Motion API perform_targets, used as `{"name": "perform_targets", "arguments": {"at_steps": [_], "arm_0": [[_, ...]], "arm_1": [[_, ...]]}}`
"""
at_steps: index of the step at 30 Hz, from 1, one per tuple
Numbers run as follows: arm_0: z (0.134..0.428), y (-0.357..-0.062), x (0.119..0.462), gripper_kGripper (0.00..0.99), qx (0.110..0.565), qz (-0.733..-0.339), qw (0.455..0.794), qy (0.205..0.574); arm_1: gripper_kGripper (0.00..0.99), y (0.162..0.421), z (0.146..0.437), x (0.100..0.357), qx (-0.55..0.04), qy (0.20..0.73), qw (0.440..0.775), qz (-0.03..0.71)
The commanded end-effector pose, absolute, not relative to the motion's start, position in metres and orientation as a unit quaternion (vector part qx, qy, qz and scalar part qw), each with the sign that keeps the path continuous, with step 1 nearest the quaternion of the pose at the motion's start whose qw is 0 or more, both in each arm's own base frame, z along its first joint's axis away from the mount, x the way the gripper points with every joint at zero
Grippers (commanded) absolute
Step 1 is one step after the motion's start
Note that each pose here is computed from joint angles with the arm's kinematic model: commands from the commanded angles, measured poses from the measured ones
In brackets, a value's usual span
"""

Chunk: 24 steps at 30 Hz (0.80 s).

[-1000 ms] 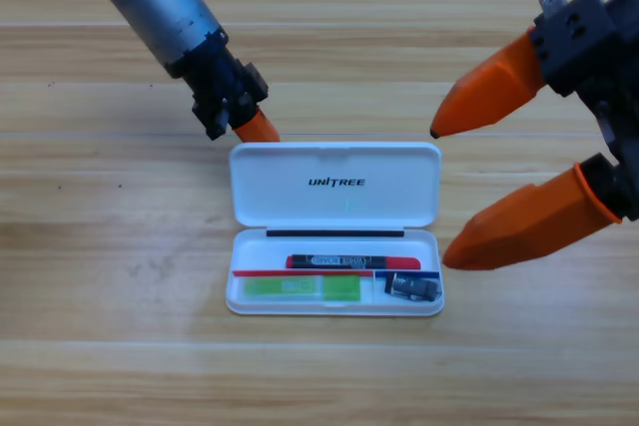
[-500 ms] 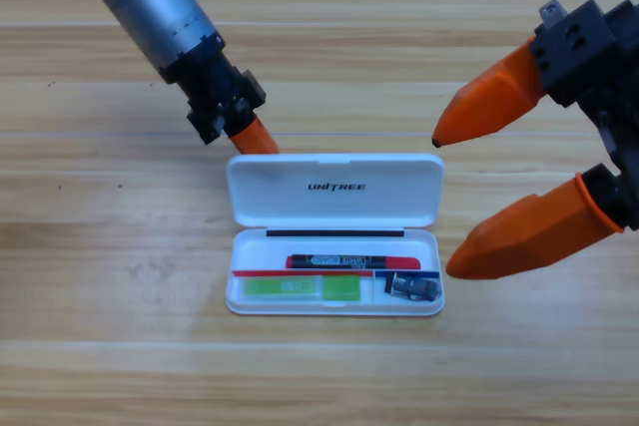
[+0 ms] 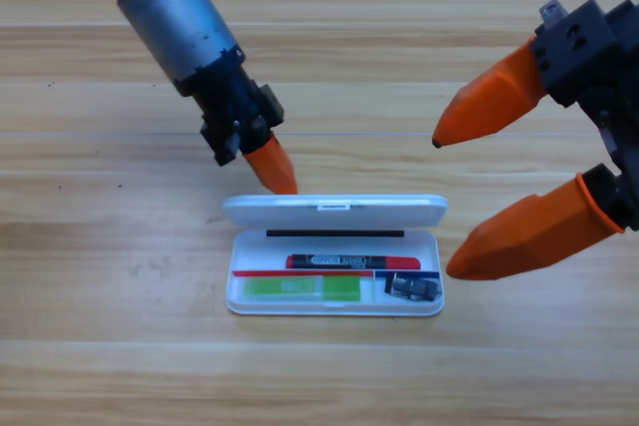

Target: Clean up eraser and pencils

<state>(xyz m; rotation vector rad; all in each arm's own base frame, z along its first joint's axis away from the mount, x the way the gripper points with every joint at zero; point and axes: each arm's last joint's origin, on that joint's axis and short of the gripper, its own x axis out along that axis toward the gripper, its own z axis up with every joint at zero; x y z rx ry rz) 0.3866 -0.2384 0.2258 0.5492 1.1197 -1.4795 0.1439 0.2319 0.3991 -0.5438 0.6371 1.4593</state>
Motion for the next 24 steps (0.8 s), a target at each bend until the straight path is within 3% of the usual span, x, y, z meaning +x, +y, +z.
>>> {"name": "perform_targets", "arguments": {"at_steps": [1, 24], "arm_0": [[0.212, -0.258, 0.371, 0.000, 0.252, -0.626, 0.554, 0.488], [0.175, -0.252, 0.348, 0.000, 0.247, -0.621, 0.552, 0.498]], "arm_1": [[0.971, 0.218, 0.403, 0.141, -0.226, 0.270, 0.677, 0.647], [0.971, 0.223, 0.399, 0.144, -0.224, 0.278, 0.670, 0.650]]}}
